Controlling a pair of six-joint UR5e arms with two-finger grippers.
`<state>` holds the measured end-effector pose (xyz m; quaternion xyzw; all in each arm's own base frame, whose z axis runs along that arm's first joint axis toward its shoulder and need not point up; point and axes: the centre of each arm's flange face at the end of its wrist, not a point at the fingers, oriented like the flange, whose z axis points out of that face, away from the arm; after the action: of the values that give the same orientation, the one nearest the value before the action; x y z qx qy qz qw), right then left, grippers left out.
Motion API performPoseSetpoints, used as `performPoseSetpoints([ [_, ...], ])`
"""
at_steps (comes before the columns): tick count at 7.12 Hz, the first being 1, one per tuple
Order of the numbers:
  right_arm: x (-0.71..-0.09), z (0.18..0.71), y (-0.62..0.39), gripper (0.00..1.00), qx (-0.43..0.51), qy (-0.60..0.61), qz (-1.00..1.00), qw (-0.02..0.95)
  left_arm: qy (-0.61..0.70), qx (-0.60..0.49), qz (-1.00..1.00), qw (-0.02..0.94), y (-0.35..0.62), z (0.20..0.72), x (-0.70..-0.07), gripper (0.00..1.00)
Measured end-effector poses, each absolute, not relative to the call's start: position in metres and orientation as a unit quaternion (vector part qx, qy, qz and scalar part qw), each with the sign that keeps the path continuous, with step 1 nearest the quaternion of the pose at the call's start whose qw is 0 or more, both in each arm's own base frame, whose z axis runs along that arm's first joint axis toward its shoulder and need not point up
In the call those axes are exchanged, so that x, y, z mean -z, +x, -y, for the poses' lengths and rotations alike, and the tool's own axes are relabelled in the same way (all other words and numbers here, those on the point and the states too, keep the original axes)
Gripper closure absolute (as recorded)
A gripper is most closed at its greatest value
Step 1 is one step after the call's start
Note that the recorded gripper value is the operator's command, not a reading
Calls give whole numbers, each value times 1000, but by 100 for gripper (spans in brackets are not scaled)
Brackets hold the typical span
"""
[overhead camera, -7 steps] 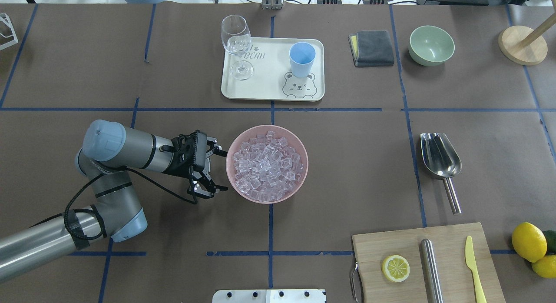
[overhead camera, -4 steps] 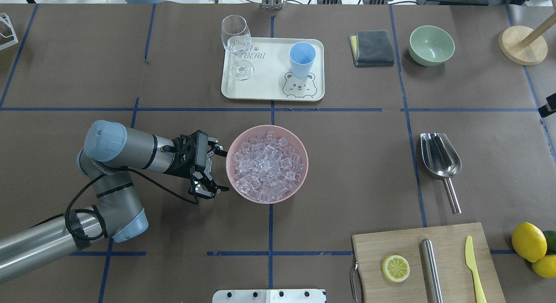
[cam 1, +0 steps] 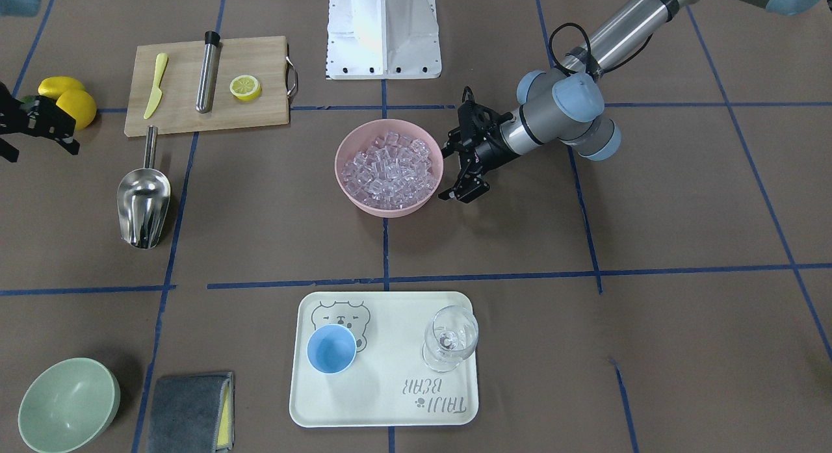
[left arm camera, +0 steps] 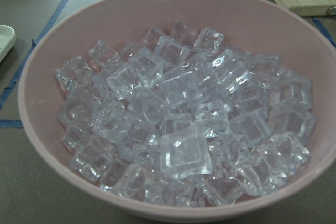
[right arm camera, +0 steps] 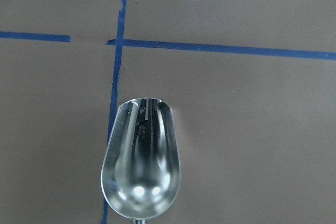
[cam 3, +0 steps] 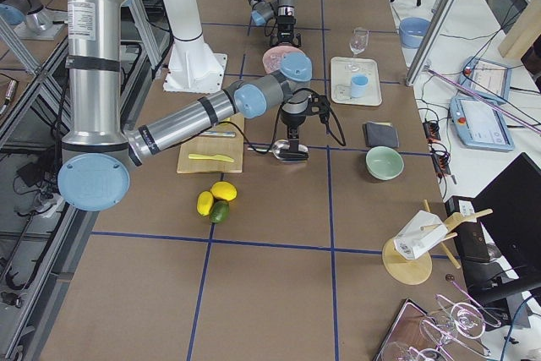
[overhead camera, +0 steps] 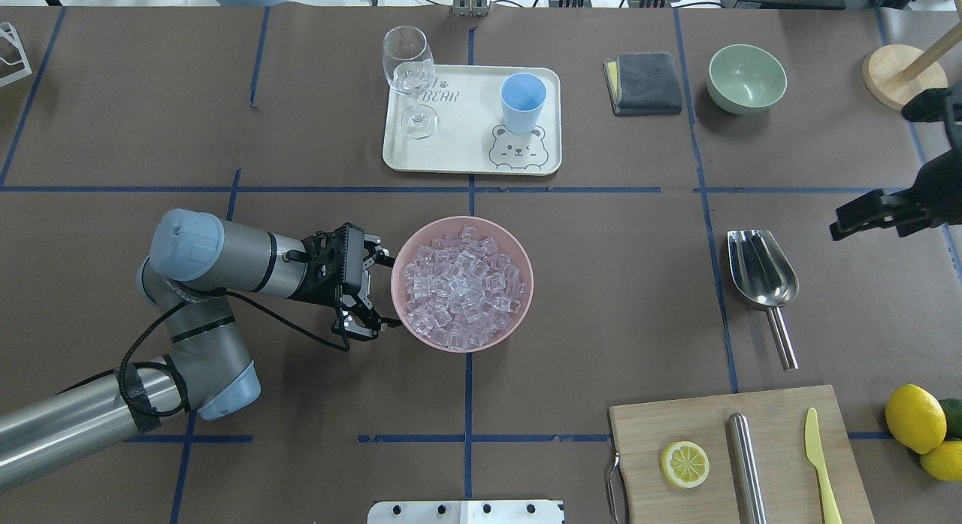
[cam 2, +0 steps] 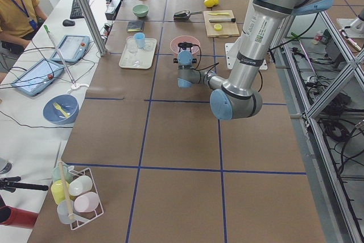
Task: Put ice in cup with scoop
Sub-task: 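Reach the right gripper to the metal scoop and grasp its handle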
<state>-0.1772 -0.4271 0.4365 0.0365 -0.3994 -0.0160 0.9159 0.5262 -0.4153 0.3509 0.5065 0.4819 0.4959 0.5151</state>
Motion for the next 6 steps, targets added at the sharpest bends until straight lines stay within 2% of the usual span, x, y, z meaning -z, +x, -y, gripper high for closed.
performPoseSetpoints([
  [5, -467, 345, -284, 1, 21, 0, 367, 930, 508, -496, -482, 513, 528, 415, -348, 0],
  [6, -473, 335, -296, 6, 10, -9, 358, 934, 508, -496, -482, 513, 528, 415, -347, 0],
])
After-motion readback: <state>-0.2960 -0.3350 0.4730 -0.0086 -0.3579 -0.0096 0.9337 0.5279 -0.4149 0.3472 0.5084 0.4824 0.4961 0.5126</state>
